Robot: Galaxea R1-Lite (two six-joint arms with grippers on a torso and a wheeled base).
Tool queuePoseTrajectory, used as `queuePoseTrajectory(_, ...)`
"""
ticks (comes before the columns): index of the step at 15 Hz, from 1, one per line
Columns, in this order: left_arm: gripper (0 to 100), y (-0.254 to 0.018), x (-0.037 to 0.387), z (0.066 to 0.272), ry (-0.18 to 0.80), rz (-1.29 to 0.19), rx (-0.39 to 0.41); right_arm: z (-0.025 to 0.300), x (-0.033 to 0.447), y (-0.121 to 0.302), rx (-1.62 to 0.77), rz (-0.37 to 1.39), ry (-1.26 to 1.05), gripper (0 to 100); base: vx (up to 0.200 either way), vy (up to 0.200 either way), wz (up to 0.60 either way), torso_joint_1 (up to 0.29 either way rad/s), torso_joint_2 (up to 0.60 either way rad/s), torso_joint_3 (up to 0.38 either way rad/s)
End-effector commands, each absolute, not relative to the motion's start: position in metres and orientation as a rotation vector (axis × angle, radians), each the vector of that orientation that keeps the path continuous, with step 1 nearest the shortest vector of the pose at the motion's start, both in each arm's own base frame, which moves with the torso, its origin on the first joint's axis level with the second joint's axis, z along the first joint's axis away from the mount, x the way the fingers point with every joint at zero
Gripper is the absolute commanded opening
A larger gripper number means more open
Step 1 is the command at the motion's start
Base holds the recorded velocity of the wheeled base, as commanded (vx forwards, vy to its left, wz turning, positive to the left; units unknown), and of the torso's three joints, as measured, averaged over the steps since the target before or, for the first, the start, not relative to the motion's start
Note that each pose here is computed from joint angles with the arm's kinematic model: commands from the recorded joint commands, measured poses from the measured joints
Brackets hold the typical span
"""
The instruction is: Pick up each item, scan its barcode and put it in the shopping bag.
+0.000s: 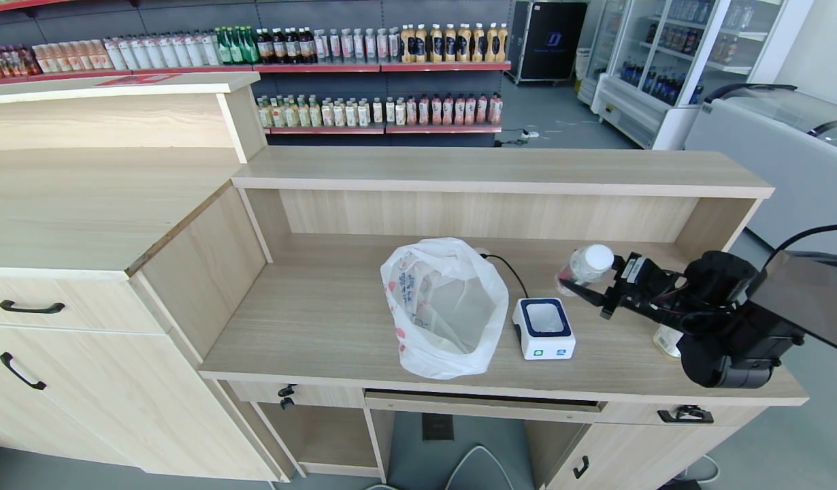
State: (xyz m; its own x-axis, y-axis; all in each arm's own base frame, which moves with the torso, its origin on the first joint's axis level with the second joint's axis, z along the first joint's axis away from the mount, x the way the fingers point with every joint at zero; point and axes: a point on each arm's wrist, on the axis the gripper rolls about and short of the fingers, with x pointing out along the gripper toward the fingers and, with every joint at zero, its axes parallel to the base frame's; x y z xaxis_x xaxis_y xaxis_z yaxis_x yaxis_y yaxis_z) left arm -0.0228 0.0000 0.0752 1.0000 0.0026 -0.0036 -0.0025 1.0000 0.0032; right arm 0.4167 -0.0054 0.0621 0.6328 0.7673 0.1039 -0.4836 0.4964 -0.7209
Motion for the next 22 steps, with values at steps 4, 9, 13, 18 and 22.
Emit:
queuePoseTrajectory(4,100,0.0,-0.023,0.075,0.003,0.003,0.003,0.058,0.419,-0.006,-0.708,0.804,-0.447,0,0.0,0.0,0.0,0.0,0.0,0.0)
queuePoseTrajectory(9,100,0.0,-0.023,0.075,0.002,0.003,0.003,0.056,0.43,-0.008,-0.725,0.824,-0.486,0,0.0,0.0,0.0,0.0,0.0,0.0)
queuePoseTrajectory(13,100,0.0,-0.023,0.075,0.003,0.003,0.003,0.051,0.43,-0.009,-0.723,0.825,-0.477,0,0.0,0.0,0.0,0.0,0.0,0.0)
queuePoseTrajectory(18,100,0.0,-0.023,0.075,0.003,0.003,0.003,0.049,0.429,-0.009,-0.724,0.848,-0.476,0,0.0,0.0,0.0,0.0,0.0,0.0)
queuePoseTrajectory(22,100,0.0,-0.023,0.075,0.003,0.003,0.003,0.045,0.429,-0.012,-0.744,0.863,-0.486,0,0.0,0.0,0.0,0.0,0.0,0.0)
